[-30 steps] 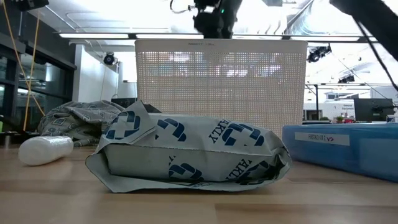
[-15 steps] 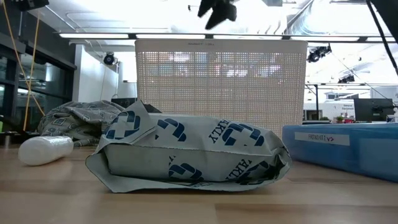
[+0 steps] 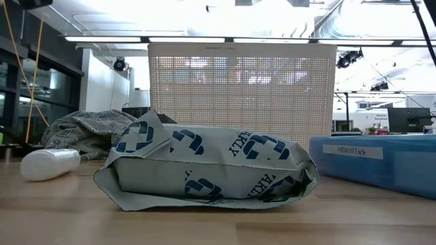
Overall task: Pick & place medical supplies in basket/bin
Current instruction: Put the green bandage in the white bin
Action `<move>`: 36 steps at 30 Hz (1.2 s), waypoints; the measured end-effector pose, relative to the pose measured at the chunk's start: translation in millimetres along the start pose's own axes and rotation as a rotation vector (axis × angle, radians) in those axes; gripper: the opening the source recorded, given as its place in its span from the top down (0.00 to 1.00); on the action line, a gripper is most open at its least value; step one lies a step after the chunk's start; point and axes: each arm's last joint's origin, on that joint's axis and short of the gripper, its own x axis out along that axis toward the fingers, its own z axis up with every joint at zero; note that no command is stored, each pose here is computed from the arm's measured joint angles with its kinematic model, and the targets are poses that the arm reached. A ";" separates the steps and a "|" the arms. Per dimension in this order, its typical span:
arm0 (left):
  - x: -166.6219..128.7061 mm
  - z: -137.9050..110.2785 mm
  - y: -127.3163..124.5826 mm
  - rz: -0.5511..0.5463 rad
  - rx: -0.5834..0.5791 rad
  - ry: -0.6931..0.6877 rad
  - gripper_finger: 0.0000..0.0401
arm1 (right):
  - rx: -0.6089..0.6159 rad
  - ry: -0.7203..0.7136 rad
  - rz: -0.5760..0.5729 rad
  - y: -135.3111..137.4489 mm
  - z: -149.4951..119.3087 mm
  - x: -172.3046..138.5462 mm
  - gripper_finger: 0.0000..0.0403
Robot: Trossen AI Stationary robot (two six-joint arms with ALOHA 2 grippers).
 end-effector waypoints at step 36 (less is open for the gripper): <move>51.2 9.8 -40.2 0.106 -0.293 0.210 0.90 | -0.124 0.037 -0.352 117.4 -93.8 -33.6 0.31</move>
